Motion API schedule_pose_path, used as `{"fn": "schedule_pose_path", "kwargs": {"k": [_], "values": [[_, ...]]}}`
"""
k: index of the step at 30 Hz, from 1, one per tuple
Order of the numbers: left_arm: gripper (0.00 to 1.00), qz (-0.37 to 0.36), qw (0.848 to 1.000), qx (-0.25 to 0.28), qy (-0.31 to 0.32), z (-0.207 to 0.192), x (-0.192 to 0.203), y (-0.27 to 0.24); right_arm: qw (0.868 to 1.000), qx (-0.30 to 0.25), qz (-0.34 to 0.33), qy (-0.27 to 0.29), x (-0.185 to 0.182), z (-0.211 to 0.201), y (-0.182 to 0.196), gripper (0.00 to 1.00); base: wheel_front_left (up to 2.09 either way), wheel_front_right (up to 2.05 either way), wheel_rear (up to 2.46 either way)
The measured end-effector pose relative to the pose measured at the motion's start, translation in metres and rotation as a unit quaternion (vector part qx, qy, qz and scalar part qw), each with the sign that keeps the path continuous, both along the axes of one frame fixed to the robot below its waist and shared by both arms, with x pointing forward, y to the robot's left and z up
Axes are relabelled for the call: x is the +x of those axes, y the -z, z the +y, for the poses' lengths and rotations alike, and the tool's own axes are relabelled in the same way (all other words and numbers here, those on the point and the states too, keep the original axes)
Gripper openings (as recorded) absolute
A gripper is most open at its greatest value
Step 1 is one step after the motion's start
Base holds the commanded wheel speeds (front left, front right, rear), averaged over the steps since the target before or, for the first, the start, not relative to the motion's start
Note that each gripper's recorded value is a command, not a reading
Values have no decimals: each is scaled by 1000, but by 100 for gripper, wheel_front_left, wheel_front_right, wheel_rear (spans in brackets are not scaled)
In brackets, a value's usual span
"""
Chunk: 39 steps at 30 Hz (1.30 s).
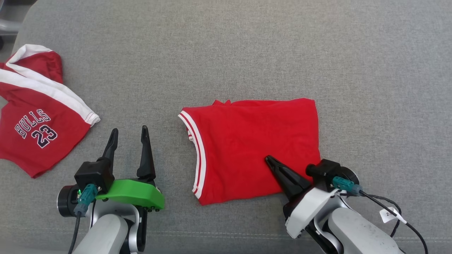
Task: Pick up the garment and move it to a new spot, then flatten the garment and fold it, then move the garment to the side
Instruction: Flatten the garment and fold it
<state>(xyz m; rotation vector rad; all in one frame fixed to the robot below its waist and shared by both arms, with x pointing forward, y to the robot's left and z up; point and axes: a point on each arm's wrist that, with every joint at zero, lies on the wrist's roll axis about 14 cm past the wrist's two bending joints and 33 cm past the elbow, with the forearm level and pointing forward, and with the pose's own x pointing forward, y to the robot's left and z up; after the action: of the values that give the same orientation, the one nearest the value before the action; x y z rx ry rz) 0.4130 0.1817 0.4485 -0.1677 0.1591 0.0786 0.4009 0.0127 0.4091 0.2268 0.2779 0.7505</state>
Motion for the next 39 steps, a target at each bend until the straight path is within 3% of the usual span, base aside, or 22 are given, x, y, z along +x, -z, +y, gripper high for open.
{"fn": "schedule_pose_path", "kwargs": {"k": [11,19,20,21,22,31,39], "values": [[100,7,1000,-1,9,-5,5,7,999,51,-2,-16,3,33,-20,0,0,0,0],[100,-9,1000,2,15,-8,13,-1,990,88,-72,78,43,-14,-68,0,0,0,0],[100,-13,1000,3,16,-8,14,-3,989,84,-78,92,45,-23,-70,6,0,0,0],[100,-15,1000,4,17,-8,15,-4,988,81,-83,104,47,-32,-71,38,0,0,0],[100,-18,1000,5,18,-9,15,-6,986,80,-87,116,48,-39,-74,98,0,0,0],[100,-40,999,13,28,-14,16,-22,966,39,-127,223,50,-118,-87,100,0,0,0],[100,-37,999,19,35,-17,3,-24,948,-17,-132,289,26,-178,-82,100,0,0,0]]}}
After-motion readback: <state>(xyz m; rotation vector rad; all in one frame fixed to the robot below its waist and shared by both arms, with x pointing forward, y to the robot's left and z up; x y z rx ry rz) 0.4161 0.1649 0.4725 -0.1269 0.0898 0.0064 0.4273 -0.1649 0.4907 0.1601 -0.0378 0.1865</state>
